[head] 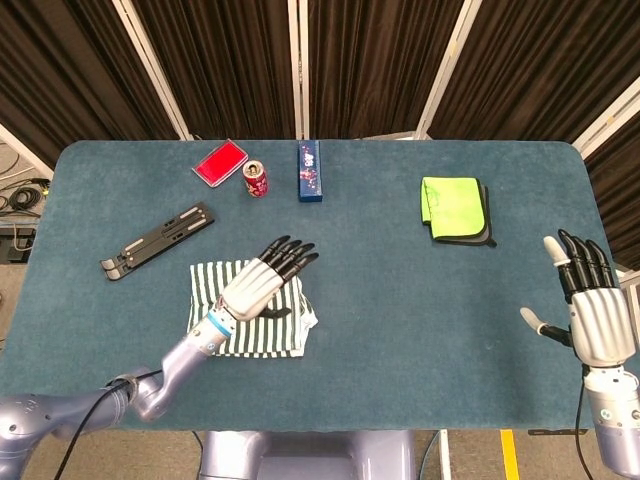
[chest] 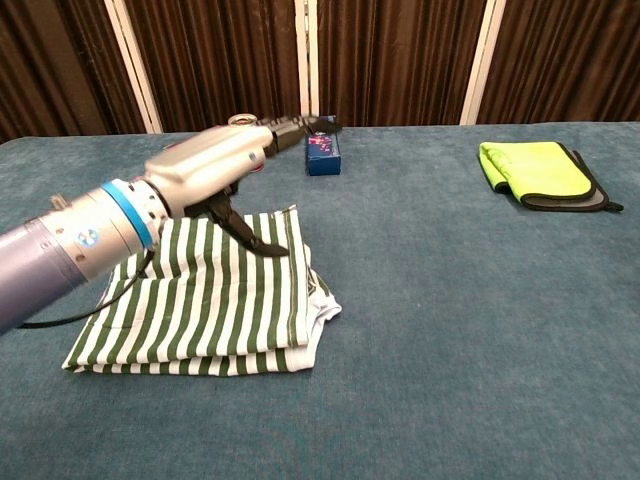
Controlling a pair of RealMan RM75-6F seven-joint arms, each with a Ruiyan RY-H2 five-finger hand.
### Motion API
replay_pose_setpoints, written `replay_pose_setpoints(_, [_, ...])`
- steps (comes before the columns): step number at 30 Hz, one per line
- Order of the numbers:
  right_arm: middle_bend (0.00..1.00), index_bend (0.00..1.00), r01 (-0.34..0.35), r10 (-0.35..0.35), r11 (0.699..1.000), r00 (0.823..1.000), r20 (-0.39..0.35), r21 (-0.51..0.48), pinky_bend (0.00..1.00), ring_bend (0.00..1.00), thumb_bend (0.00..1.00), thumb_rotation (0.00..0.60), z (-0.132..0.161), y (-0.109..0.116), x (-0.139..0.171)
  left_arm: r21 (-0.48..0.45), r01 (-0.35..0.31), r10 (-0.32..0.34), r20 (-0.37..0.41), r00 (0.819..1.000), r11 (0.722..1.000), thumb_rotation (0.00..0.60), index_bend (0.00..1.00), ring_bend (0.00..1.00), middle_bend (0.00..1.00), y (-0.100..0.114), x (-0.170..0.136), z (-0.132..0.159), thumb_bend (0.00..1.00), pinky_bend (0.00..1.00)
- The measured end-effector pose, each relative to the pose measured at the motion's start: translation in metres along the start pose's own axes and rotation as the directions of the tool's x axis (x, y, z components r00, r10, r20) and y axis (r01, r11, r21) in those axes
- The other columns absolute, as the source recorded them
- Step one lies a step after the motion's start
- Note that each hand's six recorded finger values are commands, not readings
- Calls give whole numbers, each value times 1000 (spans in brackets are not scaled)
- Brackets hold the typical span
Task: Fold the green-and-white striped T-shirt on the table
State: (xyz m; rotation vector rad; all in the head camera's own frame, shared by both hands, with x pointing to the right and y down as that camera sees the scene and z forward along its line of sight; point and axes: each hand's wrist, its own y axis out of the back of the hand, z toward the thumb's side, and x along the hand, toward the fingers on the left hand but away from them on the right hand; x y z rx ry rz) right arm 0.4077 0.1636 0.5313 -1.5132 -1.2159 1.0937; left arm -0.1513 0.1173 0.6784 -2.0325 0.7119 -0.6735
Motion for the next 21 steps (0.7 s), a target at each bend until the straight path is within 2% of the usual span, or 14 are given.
replay_pose_setpoints(4, [0,1,-6,6,1000,1000,-3,5,0,0,0,600,1,-1,1,44,-61,62,-40,997,997,600,0,0,0,39,-11,-21,0,0])
replay_pose_setpoints(8, [0,9,-12,12,1000,1000,-4,17,0,0,0,600,2,-3,1,85,-80,91,-127,988,993,600,0,0,0,72,-39,-41,0,0])
replay_pose_setpoints(12, [0,2,-31,31,998,1000,5,45,0,0,0,600,1,-7,2,152,-66,104,-257,961,986,600,0,0,0,101,-85,-56,0,0])
replay_pose_setpoints(15, [0,0,-47,46,997,999,15,59,0,0,0,600,0,-10,2,208,-37,118,-391,913,977,600,0,0,0,122,-134,-68,0,0])
replay_pose_setpoints(19, [0,0,-48,47,997,999,19,68,0,0,0,600,1,-9,2,244,3,137,-557,819,970,600,0,0,0,141,-207,-81,0,0])
replay_pose_setpoints(21, [0,0,-44,43,996,999,20,75,0,0,0,600,1,-7,3,235,13,137,-608,782,972,600,0,0,0,142,-232,-83,0,0])
